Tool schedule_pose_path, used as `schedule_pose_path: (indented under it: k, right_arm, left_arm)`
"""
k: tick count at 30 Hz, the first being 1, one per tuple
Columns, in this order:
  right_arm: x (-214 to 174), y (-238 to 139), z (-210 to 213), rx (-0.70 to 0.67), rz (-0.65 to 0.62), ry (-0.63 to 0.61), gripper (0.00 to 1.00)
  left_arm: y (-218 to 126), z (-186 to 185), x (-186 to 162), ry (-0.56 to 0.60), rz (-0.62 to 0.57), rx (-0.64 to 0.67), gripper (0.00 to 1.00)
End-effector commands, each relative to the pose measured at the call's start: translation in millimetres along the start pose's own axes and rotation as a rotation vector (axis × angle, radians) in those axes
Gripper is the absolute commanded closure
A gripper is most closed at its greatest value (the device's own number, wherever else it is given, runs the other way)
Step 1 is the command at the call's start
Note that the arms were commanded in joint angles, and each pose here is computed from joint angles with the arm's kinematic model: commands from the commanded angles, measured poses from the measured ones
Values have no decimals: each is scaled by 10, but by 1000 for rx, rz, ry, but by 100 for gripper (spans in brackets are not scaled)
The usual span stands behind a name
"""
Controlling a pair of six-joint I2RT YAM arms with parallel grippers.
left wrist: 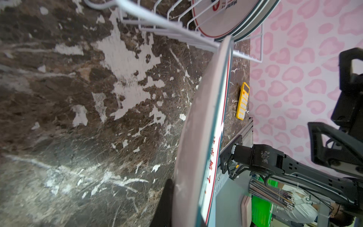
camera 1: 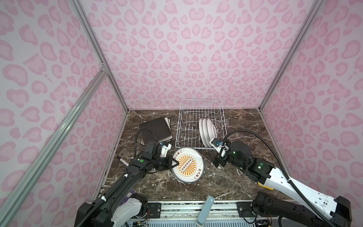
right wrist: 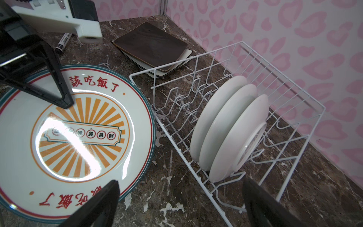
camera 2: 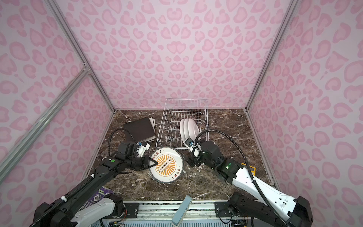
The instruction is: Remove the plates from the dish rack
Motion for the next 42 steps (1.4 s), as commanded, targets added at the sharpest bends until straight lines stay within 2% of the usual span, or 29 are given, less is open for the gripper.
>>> schedule_pose_path:
  k: [1, 9, 27, 30, 35, 42]
  right_arm:
    - [-20, 11, -17, -20, 1, -2, 1]
    - [-95, 98, 6, -20, 7, -8, 1]
    - [-235, 219, 36, -15, 41, -21, 1]
    - [-240, 239, 42, -12, 48, -22, 1]
    - [-249, 271, 34, -17, 62, -22, 1]
    - [-293, 279, 49, -11, 77, -19, 1]
  left_arm:
    - [19, -4, -78, 7, 24, -31, 96]
    - [176, 163, -56, -25, 60, 14, 96]
    - [518, 428, -100, -127, 158, 26, 95]
    - [540, 466, -92, -129, 167, 47, 87]
    - [569, 551, -92, -136, 177, 92, 67]
    - [639, 674, -105, -165, 207, 141, 56]
Point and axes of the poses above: each gripper's point midway between its finger pads, its own y axis out along the fingers, its own z axis along the line the jaws close on, x = y × z, the point moved 2 cm from there along -y, back along the fingers, and after that the axes turned 4 degrees about y, right-handed, at the moved point
